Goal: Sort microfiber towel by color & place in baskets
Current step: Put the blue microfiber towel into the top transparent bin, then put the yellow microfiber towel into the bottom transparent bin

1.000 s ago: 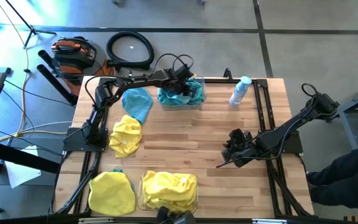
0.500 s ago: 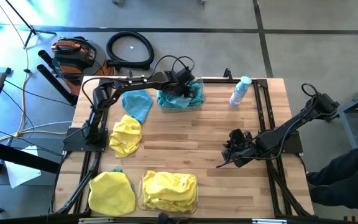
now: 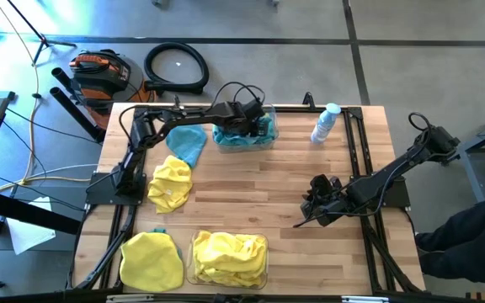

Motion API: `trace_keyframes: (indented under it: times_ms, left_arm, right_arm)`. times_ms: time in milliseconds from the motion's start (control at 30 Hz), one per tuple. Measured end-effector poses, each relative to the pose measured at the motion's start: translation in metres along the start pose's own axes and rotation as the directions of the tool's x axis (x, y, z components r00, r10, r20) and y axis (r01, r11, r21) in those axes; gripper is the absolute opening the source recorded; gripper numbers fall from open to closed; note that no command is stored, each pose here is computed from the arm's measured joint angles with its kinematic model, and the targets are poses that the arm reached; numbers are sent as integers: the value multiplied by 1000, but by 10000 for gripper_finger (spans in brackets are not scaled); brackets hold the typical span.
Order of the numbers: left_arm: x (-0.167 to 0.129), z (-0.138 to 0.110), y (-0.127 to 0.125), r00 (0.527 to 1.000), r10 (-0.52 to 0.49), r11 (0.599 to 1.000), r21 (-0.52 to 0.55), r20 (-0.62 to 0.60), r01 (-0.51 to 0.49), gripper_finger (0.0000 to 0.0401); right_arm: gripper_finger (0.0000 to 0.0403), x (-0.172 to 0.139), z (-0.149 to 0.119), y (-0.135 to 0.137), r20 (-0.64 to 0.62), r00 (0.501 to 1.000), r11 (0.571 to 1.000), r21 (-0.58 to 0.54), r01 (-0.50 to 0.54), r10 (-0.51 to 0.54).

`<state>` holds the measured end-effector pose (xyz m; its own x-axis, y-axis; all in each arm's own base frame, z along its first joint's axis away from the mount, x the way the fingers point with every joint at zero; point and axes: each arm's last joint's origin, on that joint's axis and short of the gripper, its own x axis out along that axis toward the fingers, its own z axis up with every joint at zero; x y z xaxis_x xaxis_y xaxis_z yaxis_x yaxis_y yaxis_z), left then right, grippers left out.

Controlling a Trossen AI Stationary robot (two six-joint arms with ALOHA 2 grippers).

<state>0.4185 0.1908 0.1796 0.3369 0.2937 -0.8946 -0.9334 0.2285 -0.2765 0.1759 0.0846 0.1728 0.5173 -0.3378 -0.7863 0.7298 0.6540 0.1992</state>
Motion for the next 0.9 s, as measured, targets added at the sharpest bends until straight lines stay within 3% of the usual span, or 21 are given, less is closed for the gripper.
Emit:
trace_keyframes:
  times_ms: [167,400,567,900]
  left_arm:
    - [18,-2,4,999,12,999,-40,-37,-14,136]
    - [14,2,2,1000,-13,999,-45,-9,13,136]
    - [-9,8,1,999,-40,999,-34,21,41,136]
    - [-85,9,-8,983,-80,997,-1,168,81,136]
  right_arm:
    - [118,0,0,0,0,1000,1000,0,0,0]
    - [118,0,0,0,0,1000,1000,0,0,0]
    - [118,0,0,0,-5,1000,1000,0,-1,1]
    - [118,0,-1,0,-36,999,999,-35,-9,7]
